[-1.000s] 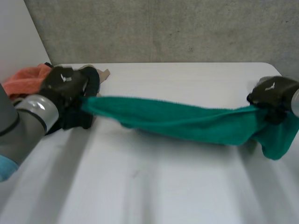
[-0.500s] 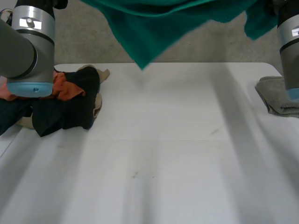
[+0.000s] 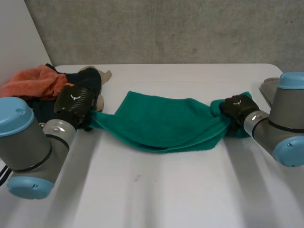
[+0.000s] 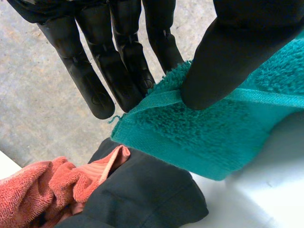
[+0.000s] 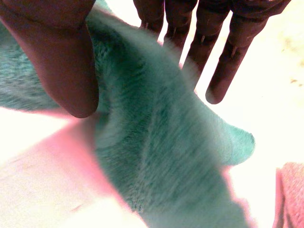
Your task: Fold the laundry.
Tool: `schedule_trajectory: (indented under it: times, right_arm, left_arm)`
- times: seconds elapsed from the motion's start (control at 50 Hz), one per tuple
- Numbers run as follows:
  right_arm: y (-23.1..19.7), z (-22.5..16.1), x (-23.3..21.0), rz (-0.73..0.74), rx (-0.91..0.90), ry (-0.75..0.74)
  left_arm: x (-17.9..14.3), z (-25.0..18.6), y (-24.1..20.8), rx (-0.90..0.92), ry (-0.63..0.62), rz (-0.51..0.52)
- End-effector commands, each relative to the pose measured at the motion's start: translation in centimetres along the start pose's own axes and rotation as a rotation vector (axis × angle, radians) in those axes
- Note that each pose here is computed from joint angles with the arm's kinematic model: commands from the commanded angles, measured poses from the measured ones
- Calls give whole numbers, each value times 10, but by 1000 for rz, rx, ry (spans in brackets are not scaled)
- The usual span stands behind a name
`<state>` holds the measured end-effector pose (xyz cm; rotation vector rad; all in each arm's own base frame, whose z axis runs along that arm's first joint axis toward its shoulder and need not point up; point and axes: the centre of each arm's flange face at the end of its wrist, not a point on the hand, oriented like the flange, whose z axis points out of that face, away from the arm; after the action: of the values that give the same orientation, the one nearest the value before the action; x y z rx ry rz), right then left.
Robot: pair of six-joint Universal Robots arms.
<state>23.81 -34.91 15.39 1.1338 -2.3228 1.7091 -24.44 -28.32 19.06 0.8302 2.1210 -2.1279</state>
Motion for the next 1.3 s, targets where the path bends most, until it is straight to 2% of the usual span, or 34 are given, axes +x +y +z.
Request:
schedule_trajectory:
  times: [0.02, 0.32, 0.54, 0.68, 0.82, 0.88, 1.06, 1.2, 1.3]
  right_arm:
    - [4, -12, 10, 25, -61, -4]
    - [3, -36, 39, 66, -125, 18]
    - [22, -34, 34, 87, -167, 17]
    - [19, -32, 64, 136, -80, 140]
    - [-20, -69, 108, 232, 53, 272]
    - [-22, -76, 116, 258, 70, 290]
    - [19, -90, 98, 374, -102, 126]
    - [45, -86, 71, 420, -143, 20]
    - [57, -82, 64, 413, -134, 25]
  left_arm:
    - [-5, -8, -11, 33, 2, 0]
    - [-6, -14, -12, 35, 0, 0]
    - [-7, -15, -7, 19, 0, -1]
    - [-10, -14, -7, 17, -11, -1]
    - [-15, -12, -9, 23, -27, -2]
    - [-16, -13, -9, 22, -28, -2]
    - [-13, -14, -8, 20, -21, -3]
    - [-13, -14, -9, 21, -21, -3]
    - [-13, -14, -8, 20, -21, -3]
